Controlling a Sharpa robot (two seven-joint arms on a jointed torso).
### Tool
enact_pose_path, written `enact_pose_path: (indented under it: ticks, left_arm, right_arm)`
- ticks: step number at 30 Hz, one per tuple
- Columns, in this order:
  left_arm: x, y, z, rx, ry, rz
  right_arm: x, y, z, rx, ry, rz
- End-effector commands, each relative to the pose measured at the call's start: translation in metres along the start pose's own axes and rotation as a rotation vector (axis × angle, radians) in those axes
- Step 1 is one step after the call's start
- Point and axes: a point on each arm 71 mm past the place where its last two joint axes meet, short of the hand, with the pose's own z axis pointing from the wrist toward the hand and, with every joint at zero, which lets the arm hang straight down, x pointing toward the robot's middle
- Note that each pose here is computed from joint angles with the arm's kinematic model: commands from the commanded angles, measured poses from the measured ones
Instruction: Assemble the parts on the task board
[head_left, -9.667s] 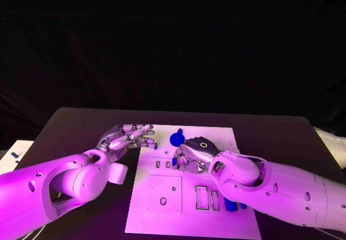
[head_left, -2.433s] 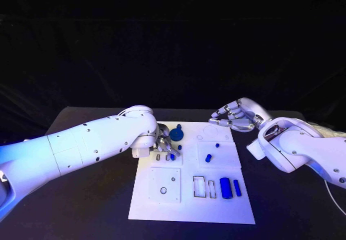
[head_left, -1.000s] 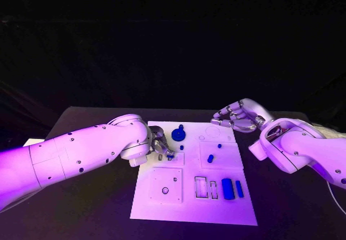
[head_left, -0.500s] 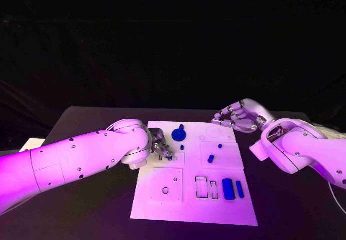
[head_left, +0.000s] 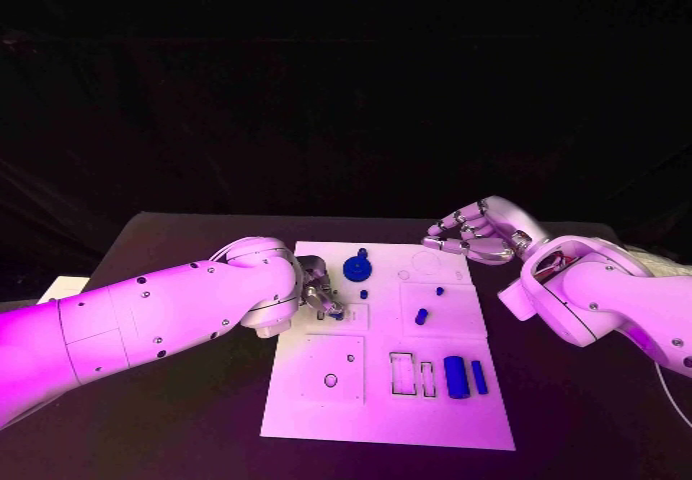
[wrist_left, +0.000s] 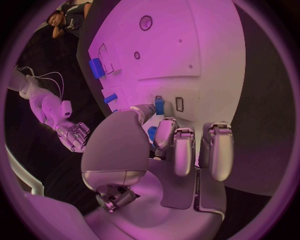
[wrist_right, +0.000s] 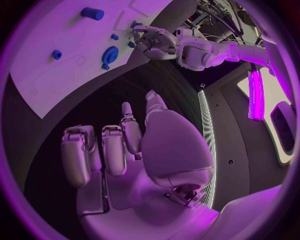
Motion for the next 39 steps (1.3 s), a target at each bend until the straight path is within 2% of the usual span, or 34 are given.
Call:
enact_pose_path:
  ticks: [1, 21, 33, 39]
  left_arm:
    - [0.0024, 0.0042, 0.0002, -0.059, 0.025, 0.039]
    - [0.0056, -0.0006, 0.0034, -0.056, 0.058, 0.055]
    - [0.0059, -0.0053, 0.0101, -0.062, 0.079, 0.062]
    - [0.0059, -0.0048, 0.0126, -0.069, 0.091, 0.07]
  right_arm:
    - [0.002, 0.001, 0.0, -0.014, 0.015, -0.005]
    - [0.002, 0.002, -0.001, -0.016, 0.018, -0.005]
    - [0.003, 0.004, -0.002, -0.022, 0.021, -0.002]
    - [0.003, 0.005, -0.002, -0.024, 0.023, -0.002]
